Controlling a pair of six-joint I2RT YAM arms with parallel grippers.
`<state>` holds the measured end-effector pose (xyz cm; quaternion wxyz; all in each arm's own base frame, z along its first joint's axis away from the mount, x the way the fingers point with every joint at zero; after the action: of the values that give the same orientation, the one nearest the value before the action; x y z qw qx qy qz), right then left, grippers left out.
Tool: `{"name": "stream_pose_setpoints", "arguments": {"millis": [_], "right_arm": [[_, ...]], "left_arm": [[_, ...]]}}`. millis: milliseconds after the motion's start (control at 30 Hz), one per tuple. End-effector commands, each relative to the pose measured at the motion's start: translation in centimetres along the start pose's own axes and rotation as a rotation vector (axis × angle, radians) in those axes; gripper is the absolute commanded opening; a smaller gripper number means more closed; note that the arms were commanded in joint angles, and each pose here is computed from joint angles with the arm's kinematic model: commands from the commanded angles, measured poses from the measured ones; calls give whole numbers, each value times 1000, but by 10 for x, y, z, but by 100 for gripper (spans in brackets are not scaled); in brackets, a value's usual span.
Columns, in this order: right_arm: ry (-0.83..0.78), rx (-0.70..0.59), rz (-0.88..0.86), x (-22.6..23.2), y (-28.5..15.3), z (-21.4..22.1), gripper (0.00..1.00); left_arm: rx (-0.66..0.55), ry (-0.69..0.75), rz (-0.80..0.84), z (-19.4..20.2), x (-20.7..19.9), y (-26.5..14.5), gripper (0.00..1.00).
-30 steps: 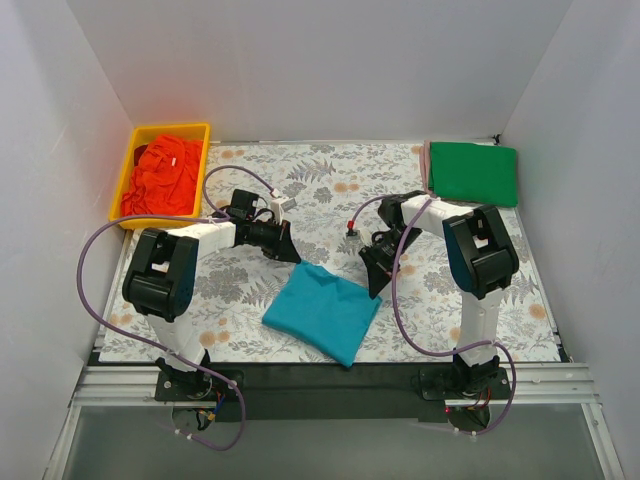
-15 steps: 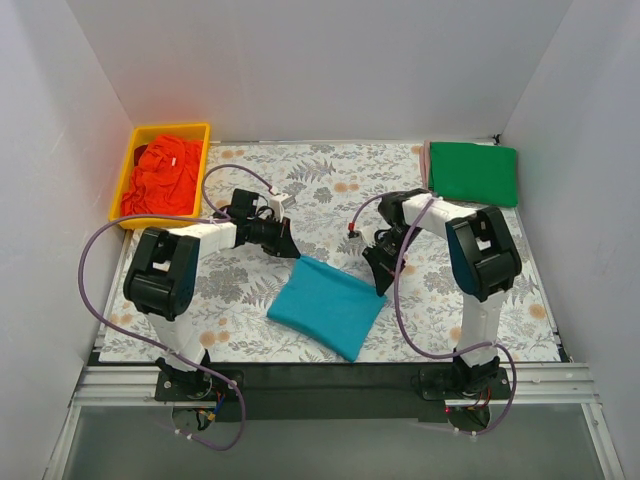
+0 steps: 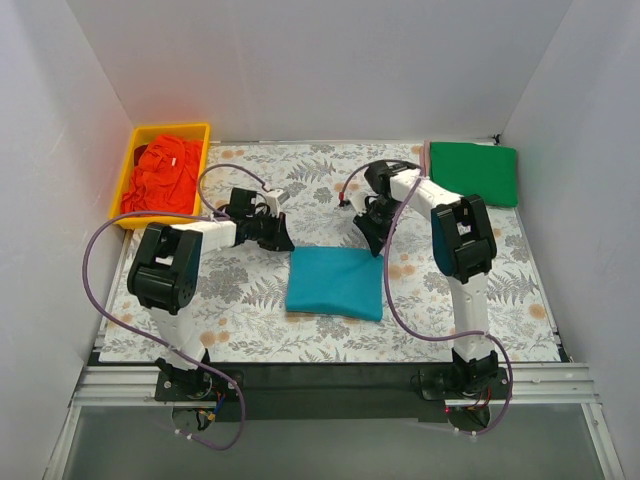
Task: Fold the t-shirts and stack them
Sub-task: Fold the tshirt
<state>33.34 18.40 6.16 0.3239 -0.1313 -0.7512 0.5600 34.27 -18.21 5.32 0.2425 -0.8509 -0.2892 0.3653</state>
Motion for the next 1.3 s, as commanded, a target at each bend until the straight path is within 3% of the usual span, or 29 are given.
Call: {"name": "stream_pose_setpoints", "arguments": {"millis": [0,67,100,233,300,433,500,667,700,967,1100,1267], "right_arm": [[-27,-54,152,-27,-13,-21,20],[-38,-109,182,-24,-34,-31,35],[-39,-152,203,-25,-48,-39,48],[-49,-360,101,14,-103,-56,64],[-60,-411,3,37,-111,-53,66],[-28,-468,-490,115,-100,-24,62],[-52,-463,-632,142,-94,-15,56],[-7,-360,-766,174,-50,7,28],[2,-336,-790,178,-41,8,26],[170,-159,-767,157,41,41,20],[221,-1,-526,127,89,77,18],[212,4,-391,108,90,92,17]], "left_arm": [[-92,14,-40,-34,9,-8,2],[-129,14,-20,-50,3,-20,23],[-147,1,-1,-55,-3,-26,36],[-228,11,90,-76,-38,-60,45],[-230,-41,180,-75,-63,-74,45],[-134,-151,351,-40,-104,-77,45],[-67,-162,451,-15,-131,-75,45],[73,-232,539,24,-170,-58,40],[103,-238,544,33,-176,-52,40],[257,-467,365,85,-132,2,33],[309,-530,203,106,-99,18,33],[289,-612,160,110,-68,12,34]]}}
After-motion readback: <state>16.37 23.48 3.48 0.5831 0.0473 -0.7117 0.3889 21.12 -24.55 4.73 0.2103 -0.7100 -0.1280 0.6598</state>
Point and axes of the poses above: each gripper's point midway between its finger pads, its own y axis out along the fingers, its own x axis along the line the jaws close on, z = x × y, the point moved 4 cm from there along -y, back along the fingers, and after that the axes turned 1 degree about y, right-handed, at the moved point
